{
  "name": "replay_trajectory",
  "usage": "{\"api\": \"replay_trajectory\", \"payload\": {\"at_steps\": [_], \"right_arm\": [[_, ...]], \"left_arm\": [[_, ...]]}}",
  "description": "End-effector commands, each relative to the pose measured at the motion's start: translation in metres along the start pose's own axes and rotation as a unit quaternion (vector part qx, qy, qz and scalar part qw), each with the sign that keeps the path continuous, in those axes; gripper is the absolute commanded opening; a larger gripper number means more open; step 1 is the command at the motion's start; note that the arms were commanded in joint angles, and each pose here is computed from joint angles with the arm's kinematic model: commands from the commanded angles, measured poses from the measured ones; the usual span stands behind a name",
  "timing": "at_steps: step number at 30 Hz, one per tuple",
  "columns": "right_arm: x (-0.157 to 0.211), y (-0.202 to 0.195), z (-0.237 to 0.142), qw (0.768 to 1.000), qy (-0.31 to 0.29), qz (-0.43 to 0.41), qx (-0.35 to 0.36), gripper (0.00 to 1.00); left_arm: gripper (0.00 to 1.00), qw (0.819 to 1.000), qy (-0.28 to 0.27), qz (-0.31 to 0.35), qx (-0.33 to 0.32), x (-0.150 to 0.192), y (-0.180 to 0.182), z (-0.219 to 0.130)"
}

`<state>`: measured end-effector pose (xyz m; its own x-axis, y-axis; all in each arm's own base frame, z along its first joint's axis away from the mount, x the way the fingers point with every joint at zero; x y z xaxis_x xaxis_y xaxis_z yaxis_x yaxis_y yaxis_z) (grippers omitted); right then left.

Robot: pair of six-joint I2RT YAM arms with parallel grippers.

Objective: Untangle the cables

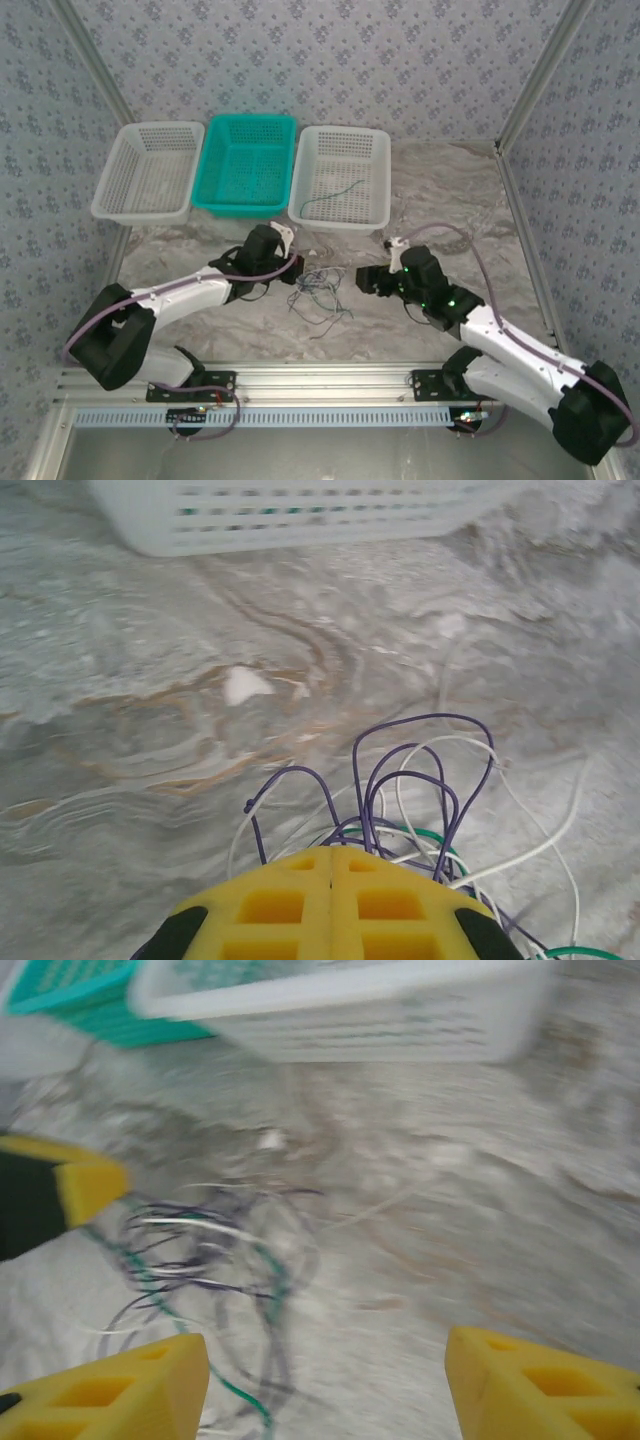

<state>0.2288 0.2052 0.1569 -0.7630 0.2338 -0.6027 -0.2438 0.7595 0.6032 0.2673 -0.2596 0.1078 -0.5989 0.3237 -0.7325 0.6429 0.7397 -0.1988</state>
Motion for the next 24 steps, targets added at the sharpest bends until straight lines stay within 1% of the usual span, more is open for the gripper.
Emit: {"api": "replay_trajectory", "payload": {"at_steps": [1,4,8,10,11,12,13,14,15,16,18,20,24], "right_arm": [[0.001,0.036,0.017,0.995,0.031,-0.071,-0.056,0.68],[0.015,0.049,0.042,0.991,0.074,-0.082,-0.081,0.7],[0.032,0.06,0.074,0.985,0.095,-0.092,-0.112,0.73],[0.041,0.063,0.087,0.982,0.119,-0.091,-0.118,0.72],[0.044,0.064,0.094,0.981,0.127,-0.09,-0.116,0.66],[0.045,0.063,0.098,0.981,0.131,-0.086,-0.113,0.53],[0.044,0.059,0.103,0.984,0.126,-0.076,-0.1,0.34],[0.041,0.052,0.105,0.988,0.115,-0.063,-0.082,0.18],[0.037,0.046,0.106,0.991,0.1,-0.051,-0.067,0.06],[0.036,0.039,0.105,0.993,0.091,-0.04,-0.057,0.0],[0.035,0.031,0.099,0.995,0.083,-0.025,-0.058,0.0],[0.039,0.028,0.096,0.994,0.091,-0.015,-0.062,0.0],[0.047,0.02,0.095,0.993,0.11,-0.002,-0.049,0.0]], "left_arm": [[0.0,0.995,-0.069,0.072,0.033,-0.042,-0.027,-0.017],[0.0,0.991,-0.093,0.083,0.047,-0.048,-0.036,-0.027],[0.0,0.985,-0.124,0.097,0.072,-0.052,-0.047,-0.042],[0.0,0.982,-0.132,0.103,0.085,-0.051,-0.052,-0.048],[0.0,0.982,-0.133,0.104,0.086,-0.05,-0.052,-0.05],[0.0,0.982,-0.133,0.104,0.084,-0.049,-0.051,-0.05],[0.0,0.983,-0.132,0.101,0.075,-0.046,-0.048,-0.051],[0.0,0.985,-0.132,0.097,0.061,-0.044,-0.043,-0.052],[0.0,0.986,-0.13,0.091,0.044,-0.042,-0.037,-0.053],[0.05,0.988,-0.129,0.081,0.016,-0.041,-0.027,-0.054],[0.21,0.989,-0.132,0.063,-0.021,-0.038,-0.012,-0.059],[0.42,0.987,-0.148,0.044,-0.037,-0.038,-0.003,-0.066],[0.55,0.978,-0.205,-0.011,-0.021,-0.049,0.006,-0.085]]}}
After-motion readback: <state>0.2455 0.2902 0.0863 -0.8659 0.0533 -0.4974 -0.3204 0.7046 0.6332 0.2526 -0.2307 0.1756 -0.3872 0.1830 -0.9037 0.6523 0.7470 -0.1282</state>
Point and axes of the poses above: each hand's point on the last joint's axis, 136 mm out from that joint toward the fingers, its own z axis out along the fingers, its own y axis along the line the jaws close on, x = y × z, the point moved 1 cm from there along -z, back along the fingers, and after that the axes turned 14 degrees about z, right-handed, at the moved point
